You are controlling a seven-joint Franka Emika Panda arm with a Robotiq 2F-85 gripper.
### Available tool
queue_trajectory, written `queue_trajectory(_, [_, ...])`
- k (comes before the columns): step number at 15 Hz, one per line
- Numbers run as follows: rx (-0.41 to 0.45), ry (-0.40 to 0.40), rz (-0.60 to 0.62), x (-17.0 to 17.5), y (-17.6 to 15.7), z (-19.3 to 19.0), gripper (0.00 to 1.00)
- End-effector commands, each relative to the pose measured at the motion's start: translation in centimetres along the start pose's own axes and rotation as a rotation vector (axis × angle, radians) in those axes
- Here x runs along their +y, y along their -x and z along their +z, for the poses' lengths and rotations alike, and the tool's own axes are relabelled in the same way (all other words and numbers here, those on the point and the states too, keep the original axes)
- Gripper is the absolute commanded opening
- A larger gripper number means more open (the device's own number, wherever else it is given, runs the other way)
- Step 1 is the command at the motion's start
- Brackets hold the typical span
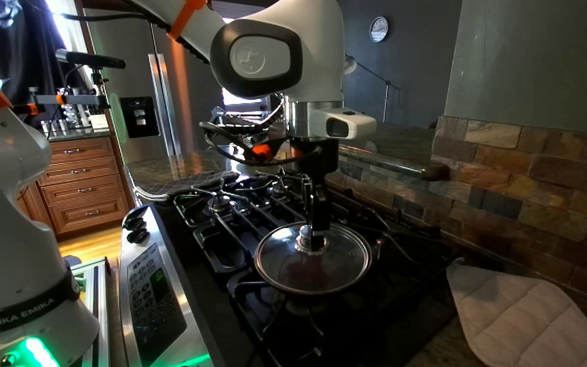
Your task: Remove the lid from the pan and move the pan to the left then put the lid back on the pan.
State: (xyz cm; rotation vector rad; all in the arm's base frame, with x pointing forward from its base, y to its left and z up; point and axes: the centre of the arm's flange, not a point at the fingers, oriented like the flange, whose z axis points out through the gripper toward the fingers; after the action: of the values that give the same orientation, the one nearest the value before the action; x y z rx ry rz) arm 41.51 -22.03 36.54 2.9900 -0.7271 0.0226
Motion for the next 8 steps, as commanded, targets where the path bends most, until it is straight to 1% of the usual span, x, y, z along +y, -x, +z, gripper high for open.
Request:
queue_trajectory(1, [-0.012, 0.017, 0.012, -0.4, 0.1, -0.3, 0.23])
queue_trajectory(3, [-0.007, 0.018, 0.012, -0.4, 0.2, -0.7, 0.23])
queue_trajectory(8, [0.036, 0.022, 0.0, -0.6, 0.8, -3.4, 0.23])
